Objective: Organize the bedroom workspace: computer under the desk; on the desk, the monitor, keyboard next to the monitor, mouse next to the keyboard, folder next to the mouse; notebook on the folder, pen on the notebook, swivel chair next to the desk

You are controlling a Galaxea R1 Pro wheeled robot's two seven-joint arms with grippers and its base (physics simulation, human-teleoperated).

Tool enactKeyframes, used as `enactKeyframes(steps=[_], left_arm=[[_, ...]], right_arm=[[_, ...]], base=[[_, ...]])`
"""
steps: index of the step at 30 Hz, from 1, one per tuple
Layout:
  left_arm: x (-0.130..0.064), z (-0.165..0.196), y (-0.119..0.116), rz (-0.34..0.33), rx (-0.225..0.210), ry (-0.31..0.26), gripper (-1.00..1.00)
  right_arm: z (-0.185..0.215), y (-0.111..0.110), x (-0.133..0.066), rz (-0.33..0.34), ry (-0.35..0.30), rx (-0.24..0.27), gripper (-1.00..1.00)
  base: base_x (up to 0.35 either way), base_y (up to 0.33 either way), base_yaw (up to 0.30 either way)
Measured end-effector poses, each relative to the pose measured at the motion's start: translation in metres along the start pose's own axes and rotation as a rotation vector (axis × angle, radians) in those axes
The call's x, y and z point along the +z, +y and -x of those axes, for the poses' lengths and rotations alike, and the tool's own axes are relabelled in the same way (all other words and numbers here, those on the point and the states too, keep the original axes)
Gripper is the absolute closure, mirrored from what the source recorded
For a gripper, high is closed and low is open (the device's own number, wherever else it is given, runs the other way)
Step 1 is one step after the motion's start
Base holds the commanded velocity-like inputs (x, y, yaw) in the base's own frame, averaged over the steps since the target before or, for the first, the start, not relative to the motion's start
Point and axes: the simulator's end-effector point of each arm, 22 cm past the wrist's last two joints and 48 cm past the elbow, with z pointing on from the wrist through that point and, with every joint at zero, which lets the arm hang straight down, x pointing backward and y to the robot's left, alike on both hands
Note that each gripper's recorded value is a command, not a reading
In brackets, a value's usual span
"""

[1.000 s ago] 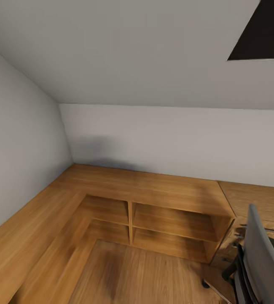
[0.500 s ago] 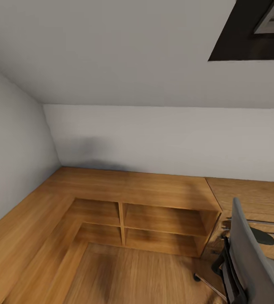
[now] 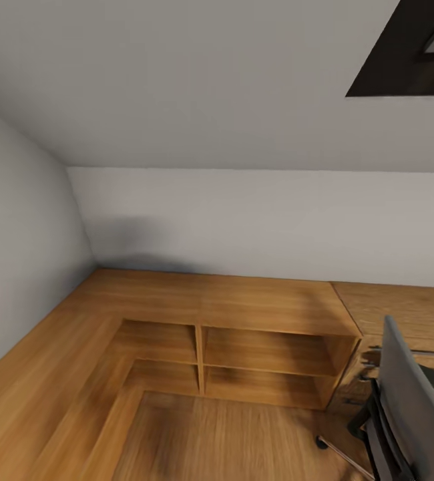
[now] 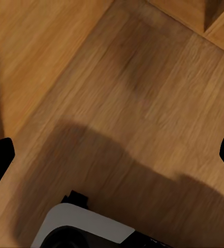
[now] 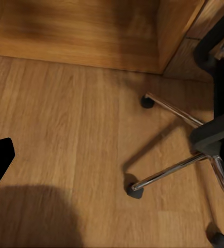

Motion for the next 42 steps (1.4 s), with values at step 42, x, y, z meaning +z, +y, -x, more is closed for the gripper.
enactKeyframes(steps=[42], left_arm=[[0.000, 0.014, -0.007, -0.016, -0.006, -0.034, -1.00]], right_arm=[[0.015, -0.001, 0.002, -0.002, -0.036, 0.005, -1.00]], base=[[0.035, 0.072, -0.229]])
